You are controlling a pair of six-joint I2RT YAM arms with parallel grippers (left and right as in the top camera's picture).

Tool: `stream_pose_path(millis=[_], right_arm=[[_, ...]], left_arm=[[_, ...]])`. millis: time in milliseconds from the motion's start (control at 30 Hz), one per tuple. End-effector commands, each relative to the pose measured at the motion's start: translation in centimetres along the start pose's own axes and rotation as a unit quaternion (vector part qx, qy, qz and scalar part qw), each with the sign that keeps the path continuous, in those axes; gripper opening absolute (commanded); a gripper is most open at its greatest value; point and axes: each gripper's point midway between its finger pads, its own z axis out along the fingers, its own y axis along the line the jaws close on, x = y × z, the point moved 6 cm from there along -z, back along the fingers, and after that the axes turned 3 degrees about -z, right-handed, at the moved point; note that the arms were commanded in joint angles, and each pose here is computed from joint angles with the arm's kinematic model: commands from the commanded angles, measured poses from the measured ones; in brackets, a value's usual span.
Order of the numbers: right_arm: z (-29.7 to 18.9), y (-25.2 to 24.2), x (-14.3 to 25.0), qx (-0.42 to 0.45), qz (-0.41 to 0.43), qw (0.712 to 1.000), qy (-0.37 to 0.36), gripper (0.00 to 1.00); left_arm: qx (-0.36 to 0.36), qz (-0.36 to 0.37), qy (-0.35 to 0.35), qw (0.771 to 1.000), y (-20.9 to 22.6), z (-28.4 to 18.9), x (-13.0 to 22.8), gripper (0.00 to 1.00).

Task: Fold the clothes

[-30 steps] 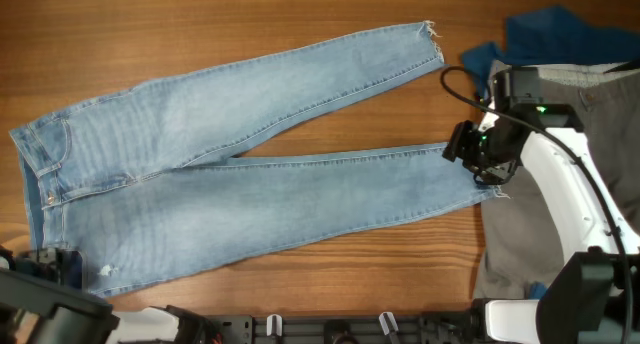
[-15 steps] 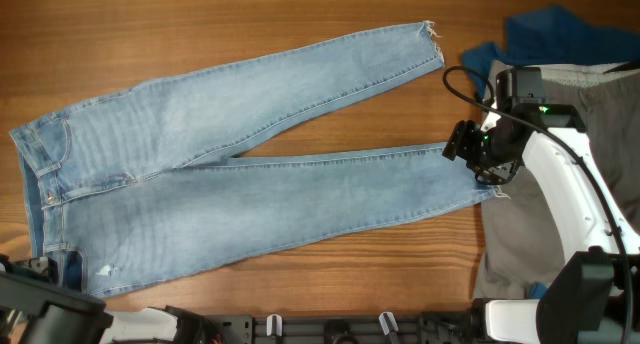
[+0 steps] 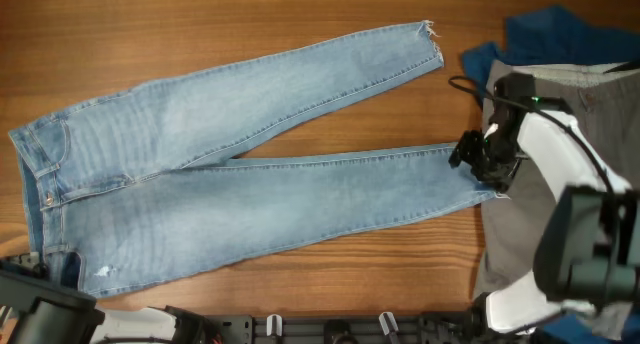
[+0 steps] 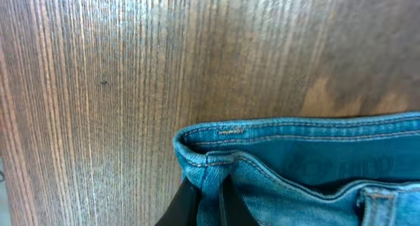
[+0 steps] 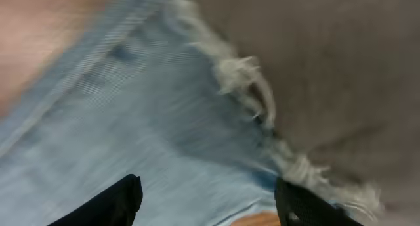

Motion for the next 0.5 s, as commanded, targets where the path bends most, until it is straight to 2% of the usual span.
stream_pose_path(millis=[0,133,167,200,233,267,300,367,400,467], right_arm=[[3.4,-2.0,0.7,0.040,0.028,0.996,0.076,0.51],[4.1,-2.6,1.2,0.046,0.010,0.994,0.102,0.48],[4.1,-2.3,1.4,0.030,-0.001,0.993,0.110,0.43],[3.9,-1.5,1.7,-0.008,-0.018,0.992,0.122,0.28],[3.3,-1.0,1.8,-0.033,-0.033,0.991,0.125,0.19],[2.6,-0.8,1.5,-0.035,-0.035,0.992,0.118,0.17],[1.4,-0.6,1.0,-0.039,-0.038,0.993,0.102,0.17],[-1.3,-0.5,-0.1,-0.029,-0.041,0.997,0.062,0.39],[-2.2,-0.5,0.2,-0.028,-0.041,0.997,0.063,0.45],[-2.5,-0.7,1.6,-0.027,-0.038,0.995,0.091,0.45]], left_arm=[[0.026,-0.006,-0.005,1.000,-0.6,-1.1,-0.7,0.04],[0.031,-0.007,-0.009,0.999,-0.6,-1.4,-0.8,0.04],[0.031,-0.007,-0.010,0.999,-0.7,-1.5,-0.8,0.04],[0.032,-0.007,-0.011,0.999,-0.7,-1.5,-0.9,0.04],[0.033,-0.007,-0.013,0.999,-0.7,-1.5,-1.0,0.04],[0.033,-0.007,-0.013,0.999,-0.7,-1.6,-1.0,0.04],[0.034,-0.007,-0.015,0.999,-0.8,-1.6,-1.1,0.04],[0.037,-0.008,-0.019,0.999,-0.9,-1.8,-1.3,0.04],[0.039,-0.008,-0.021,0.999,-0.9,-2.0,-1.4,0.04],[0.040,-0.008,-0.024,0.999,-1.0,-2.1,-1.4,0.04]])
